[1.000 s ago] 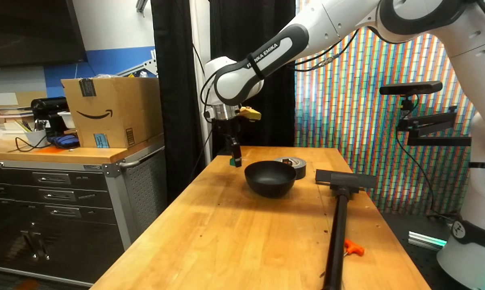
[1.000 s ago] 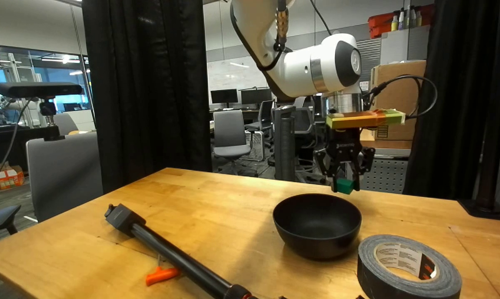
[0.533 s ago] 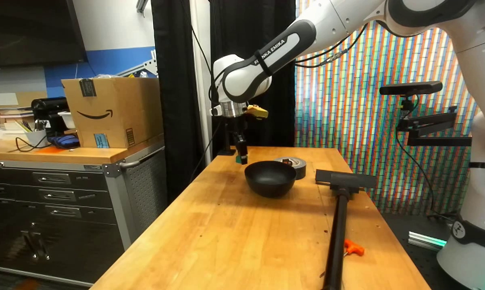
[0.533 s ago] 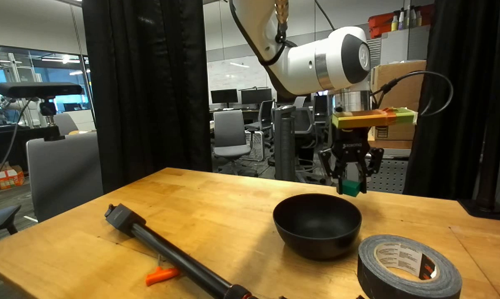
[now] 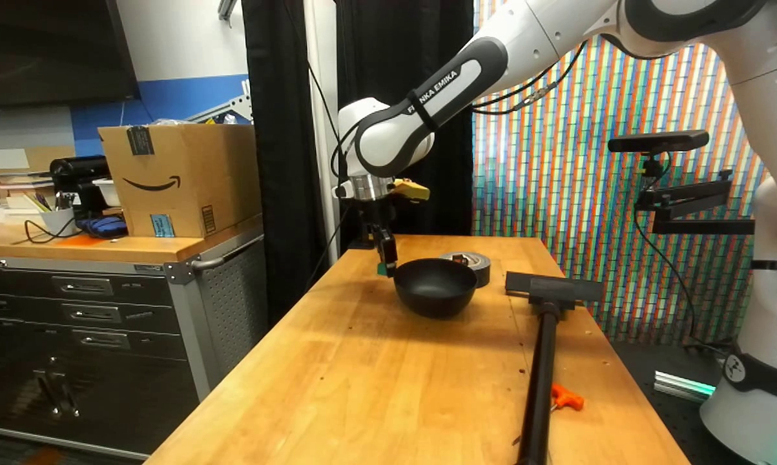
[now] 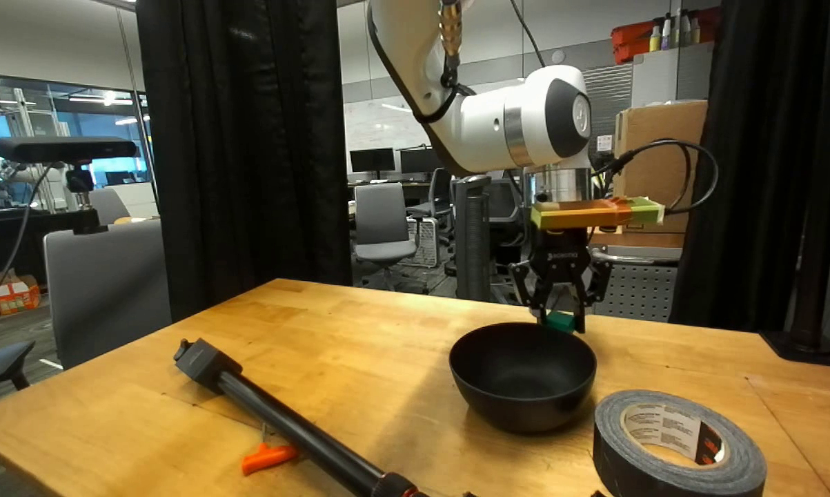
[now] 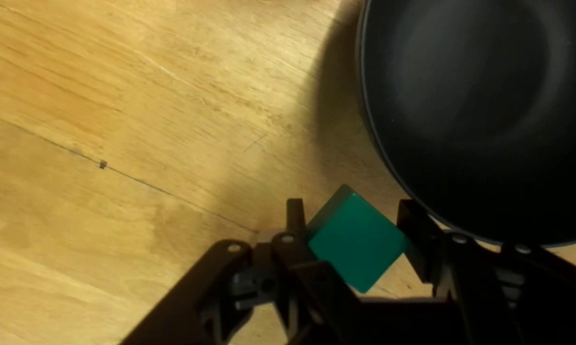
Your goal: Move the green block to the right
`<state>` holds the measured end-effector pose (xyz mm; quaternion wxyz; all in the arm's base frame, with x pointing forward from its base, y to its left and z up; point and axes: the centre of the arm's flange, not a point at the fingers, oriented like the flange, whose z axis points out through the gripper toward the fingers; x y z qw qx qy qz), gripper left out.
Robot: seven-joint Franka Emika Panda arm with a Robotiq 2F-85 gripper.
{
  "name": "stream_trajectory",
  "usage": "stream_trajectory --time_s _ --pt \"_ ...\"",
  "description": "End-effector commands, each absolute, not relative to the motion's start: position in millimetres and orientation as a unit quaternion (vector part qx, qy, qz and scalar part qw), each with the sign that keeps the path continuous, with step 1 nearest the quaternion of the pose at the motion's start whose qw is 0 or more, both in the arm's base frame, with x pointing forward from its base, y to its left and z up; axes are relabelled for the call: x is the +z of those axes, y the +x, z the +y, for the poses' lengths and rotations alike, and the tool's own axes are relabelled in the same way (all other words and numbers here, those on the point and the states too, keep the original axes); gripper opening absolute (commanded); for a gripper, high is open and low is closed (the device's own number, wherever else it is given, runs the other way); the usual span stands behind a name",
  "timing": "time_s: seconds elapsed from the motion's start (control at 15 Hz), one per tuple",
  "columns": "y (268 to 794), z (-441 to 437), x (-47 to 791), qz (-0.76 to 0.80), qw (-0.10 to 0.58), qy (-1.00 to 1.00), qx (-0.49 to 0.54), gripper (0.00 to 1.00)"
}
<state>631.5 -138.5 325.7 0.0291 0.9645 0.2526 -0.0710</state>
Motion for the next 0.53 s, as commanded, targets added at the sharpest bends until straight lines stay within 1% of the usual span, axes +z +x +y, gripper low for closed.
stream_trajectory --time_s 0.0,0.4,0.47 --pt "633.2 -119.0 311.6 0.270 0.023 0.960 -0.067 0.27" --pt "643.8 -97.7 294.1 0.285 0.020 0.955 -0.079 0.27" --pt "644.9 -94.7 292.9 0.287 0.020 0.954 -0.080 0.49"
